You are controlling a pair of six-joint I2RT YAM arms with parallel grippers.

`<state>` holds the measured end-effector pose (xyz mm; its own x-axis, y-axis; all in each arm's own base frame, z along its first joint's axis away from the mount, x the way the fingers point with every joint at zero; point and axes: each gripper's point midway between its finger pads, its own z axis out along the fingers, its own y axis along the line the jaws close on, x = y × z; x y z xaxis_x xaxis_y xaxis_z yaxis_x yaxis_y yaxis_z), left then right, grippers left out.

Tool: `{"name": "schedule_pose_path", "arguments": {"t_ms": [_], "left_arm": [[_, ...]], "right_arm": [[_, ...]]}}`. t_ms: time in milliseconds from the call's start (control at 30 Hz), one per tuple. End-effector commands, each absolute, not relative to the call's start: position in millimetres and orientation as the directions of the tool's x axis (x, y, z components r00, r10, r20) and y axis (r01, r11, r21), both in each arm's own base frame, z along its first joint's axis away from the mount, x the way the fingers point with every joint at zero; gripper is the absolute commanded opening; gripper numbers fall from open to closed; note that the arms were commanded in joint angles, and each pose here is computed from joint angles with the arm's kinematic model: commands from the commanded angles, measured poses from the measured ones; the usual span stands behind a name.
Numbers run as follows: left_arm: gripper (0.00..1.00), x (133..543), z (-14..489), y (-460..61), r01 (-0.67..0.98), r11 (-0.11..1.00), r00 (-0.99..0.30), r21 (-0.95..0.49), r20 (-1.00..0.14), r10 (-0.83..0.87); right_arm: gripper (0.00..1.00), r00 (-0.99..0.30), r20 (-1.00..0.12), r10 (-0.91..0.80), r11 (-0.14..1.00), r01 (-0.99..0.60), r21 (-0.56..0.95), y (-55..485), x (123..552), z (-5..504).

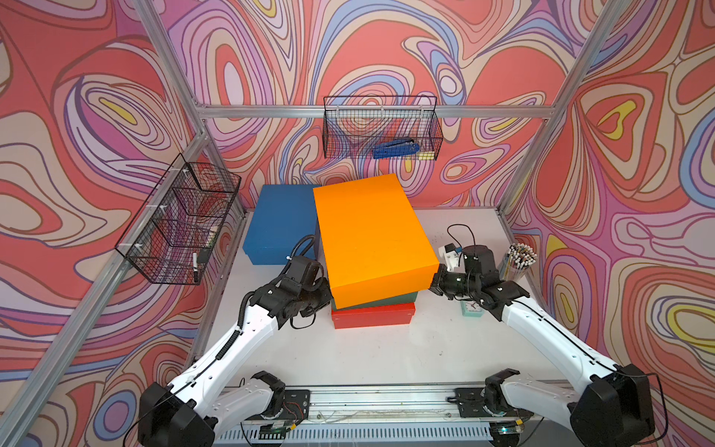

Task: Stack the shoeboxes
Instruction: Adjust the shoeboxes in the shoebox.

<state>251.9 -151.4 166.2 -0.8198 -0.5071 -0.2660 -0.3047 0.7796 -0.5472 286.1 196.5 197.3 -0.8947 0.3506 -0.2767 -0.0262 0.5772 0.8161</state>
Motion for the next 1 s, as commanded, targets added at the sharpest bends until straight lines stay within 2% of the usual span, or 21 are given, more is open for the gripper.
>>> {"name": "schedule_pose_path", "arguments": {"t_ms": [0,467,967], "left_arm": [[0.00,249.8,191.3,-170.4,-0.247,0.737,-0.829,-0.629,-0.257,-0.497],[0.00,248.6,188.5,-166.2,-0.255,0.751,-0.827,-0.609,-0.266,-0.496],[0.00,247.3,177.5,-143.1,-0.298,0.807,-0.805,-0.509,-0.321,-0.500]], "right_arm": [[0.00,-0.921,-0.262,0.287,0.510,-0.085,0.856,212.9,271.0,208.8],[0.00,-0.927,-0.246,0.283,0.517,-0.069,0.853,213.2,252.0,206.0],[0.00,-0.930,-0.223,0.292,0.582,-0.012,0.813,208.4,264.1,176.0]]}}
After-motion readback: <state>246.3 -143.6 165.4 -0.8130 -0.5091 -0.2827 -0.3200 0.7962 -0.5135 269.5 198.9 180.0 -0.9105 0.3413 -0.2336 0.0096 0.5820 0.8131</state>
